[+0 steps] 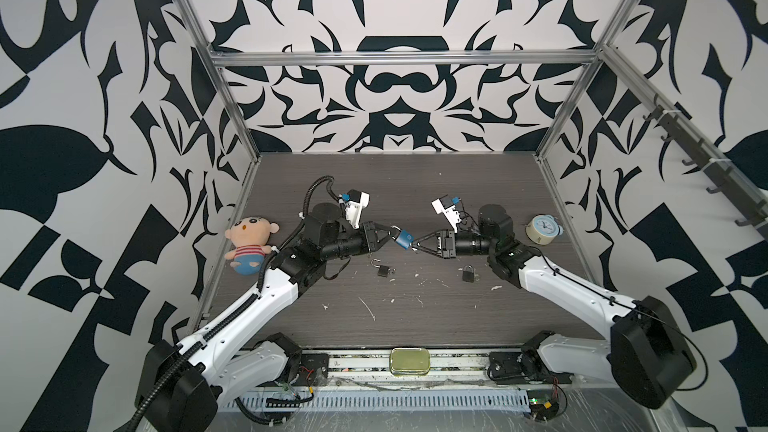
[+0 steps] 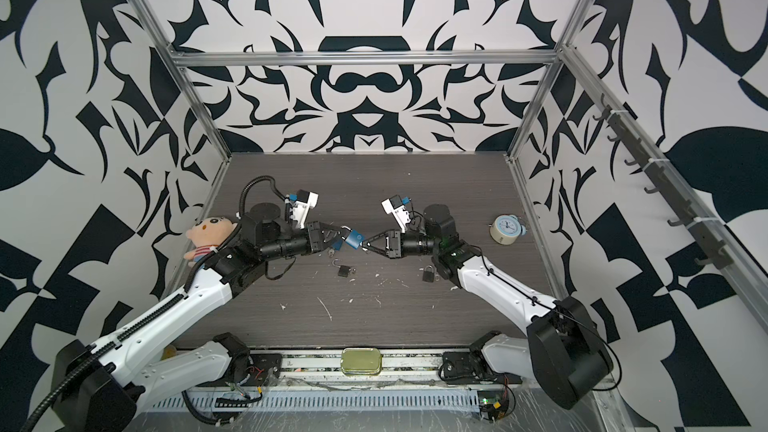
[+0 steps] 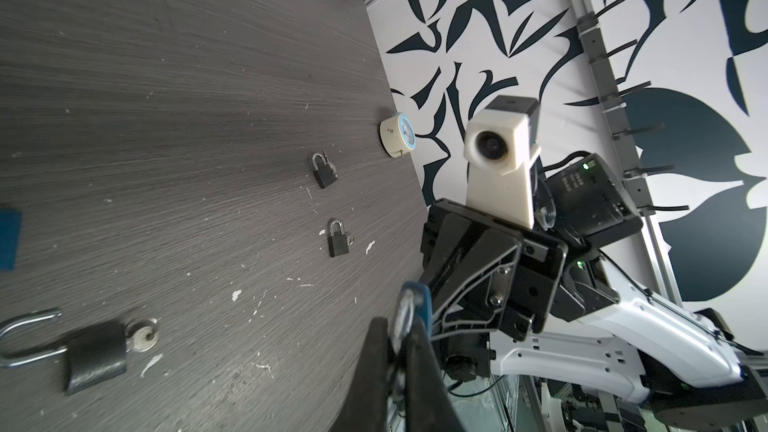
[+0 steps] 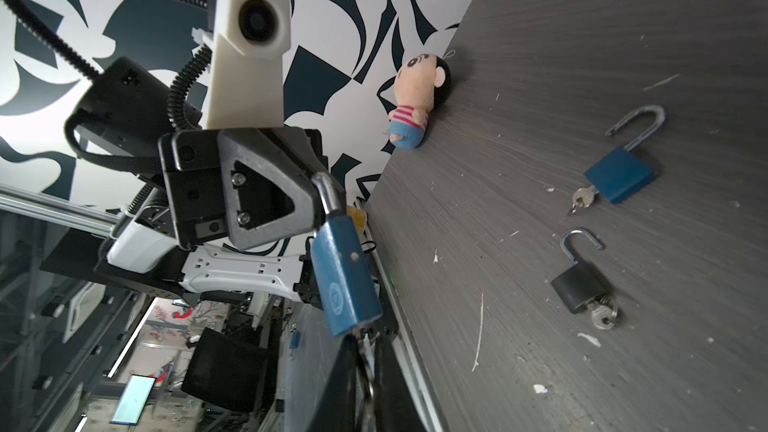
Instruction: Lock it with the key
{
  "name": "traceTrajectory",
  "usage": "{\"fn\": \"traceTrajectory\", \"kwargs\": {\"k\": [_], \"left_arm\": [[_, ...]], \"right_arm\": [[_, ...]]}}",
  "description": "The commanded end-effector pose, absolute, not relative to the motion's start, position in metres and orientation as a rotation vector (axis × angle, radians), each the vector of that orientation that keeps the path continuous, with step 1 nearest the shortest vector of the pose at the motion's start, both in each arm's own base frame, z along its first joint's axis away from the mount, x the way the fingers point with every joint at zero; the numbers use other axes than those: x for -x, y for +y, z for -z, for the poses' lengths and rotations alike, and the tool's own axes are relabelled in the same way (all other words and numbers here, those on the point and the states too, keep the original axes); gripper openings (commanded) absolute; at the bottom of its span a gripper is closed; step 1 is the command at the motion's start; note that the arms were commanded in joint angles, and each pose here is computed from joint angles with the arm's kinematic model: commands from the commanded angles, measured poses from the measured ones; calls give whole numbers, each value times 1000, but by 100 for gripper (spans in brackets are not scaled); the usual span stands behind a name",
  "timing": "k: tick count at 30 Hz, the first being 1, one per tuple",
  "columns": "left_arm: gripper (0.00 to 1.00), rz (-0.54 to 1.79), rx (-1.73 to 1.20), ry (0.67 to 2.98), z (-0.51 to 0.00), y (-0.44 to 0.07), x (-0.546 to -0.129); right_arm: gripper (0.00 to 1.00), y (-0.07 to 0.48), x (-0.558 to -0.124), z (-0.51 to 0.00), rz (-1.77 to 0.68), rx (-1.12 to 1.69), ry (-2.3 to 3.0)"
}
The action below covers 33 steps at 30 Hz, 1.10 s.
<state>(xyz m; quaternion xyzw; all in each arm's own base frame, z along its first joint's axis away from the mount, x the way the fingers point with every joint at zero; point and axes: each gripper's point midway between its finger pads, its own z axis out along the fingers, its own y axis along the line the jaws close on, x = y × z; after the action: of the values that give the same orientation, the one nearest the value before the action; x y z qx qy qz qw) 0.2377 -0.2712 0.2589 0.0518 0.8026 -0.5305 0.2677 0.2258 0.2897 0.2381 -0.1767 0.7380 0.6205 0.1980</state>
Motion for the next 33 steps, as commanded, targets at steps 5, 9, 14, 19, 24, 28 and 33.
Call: {"fn": "traceTrajectory", "kwargs": {"k": [5,9,14,19,24,28,33], "left_arm": [[0,1410,-129,2067,-287,-262,-244],[0,1397,-101,2034,-294,-251,-248],[0,1389,-66,1988,-305,-236,-254],[0,1395,-56,1968,-311,-228,-255],[0,1394,-64,1989,-305,-227,-254],[0,1393,-84,2017,-299,-229,-252],[0,1393,-127,2129,-277,-239,-253]], "right_arm": [[0,290,-220,-252,-1751,532,2002],[0,288,-218,-248,-1754,510,2011],[0,286,-217,-241,-1746,484,2031],[0,284,-218,-238,-1740,468,2040],[0,278,-223,-234,-1713,429,2057],[0,263,-234,-227,-1644,338,2090],[0,234,-246,-218,-1475,200,2146]]}}
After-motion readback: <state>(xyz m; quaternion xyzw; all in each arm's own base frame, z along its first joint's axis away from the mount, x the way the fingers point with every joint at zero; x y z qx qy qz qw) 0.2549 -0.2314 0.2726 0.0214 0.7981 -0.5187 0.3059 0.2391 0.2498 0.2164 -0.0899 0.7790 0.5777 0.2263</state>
